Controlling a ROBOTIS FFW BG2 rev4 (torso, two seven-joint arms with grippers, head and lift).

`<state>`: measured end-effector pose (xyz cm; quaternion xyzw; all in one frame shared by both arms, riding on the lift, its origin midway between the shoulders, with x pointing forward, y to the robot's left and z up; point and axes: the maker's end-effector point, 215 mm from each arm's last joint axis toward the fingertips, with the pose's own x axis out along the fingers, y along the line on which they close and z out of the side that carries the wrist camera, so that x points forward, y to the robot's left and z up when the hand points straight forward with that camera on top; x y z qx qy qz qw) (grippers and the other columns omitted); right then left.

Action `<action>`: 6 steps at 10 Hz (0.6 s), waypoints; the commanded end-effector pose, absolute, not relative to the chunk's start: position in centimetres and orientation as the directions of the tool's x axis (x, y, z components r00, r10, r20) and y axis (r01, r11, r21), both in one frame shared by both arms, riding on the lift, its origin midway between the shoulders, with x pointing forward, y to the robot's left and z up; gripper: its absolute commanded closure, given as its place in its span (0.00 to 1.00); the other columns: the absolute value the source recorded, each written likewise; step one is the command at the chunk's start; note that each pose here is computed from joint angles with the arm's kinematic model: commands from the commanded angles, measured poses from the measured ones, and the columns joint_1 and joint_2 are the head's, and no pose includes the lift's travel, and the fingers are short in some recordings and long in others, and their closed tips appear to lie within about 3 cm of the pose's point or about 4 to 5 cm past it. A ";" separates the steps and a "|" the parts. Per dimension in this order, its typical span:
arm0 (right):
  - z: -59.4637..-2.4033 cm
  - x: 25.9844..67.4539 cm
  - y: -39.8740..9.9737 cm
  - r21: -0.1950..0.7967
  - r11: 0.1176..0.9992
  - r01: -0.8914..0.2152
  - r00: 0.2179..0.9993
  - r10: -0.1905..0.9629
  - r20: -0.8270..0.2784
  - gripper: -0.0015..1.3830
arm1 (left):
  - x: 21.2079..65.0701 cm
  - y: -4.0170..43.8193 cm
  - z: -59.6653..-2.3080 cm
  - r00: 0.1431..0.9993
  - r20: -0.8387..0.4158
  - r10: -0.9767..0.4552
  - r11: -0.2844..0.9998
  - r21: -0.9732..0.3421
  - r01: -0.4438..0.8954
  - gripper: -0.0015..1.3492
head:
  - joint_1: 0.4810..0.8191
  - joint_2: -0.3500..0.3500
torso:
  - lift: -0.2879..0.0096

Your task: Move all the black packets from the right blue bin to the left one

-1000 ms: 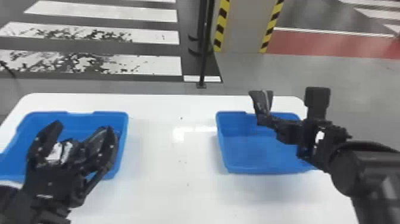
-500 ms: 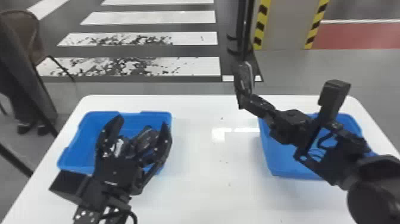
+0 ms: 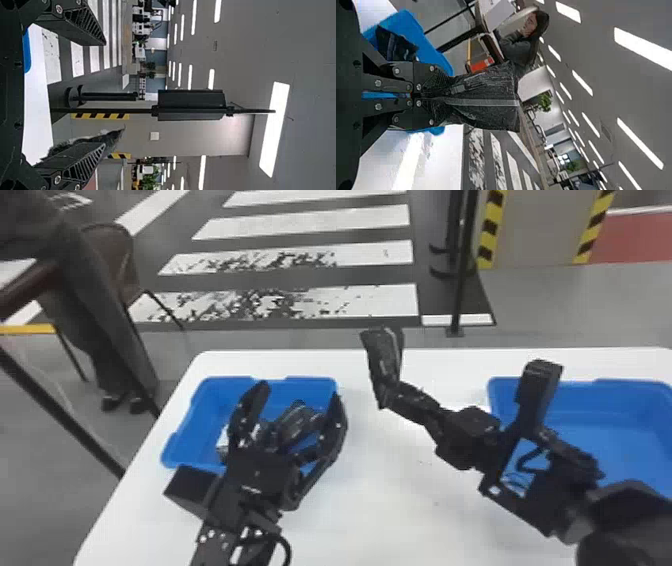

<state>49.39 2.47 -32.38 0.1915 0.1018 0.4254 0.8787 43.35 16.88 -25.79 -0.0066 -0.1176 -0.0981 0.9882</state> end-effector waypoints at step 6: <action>-32.8 42.7 11.1 0.475 0.381 -0.793 0.431 0.902 -0.004 0.80 | 43.8 15.8 -26.6 0.954 0.204 -0.218 0.975 0.000 0.223 0.10 | 0.63 0.94 | 0.50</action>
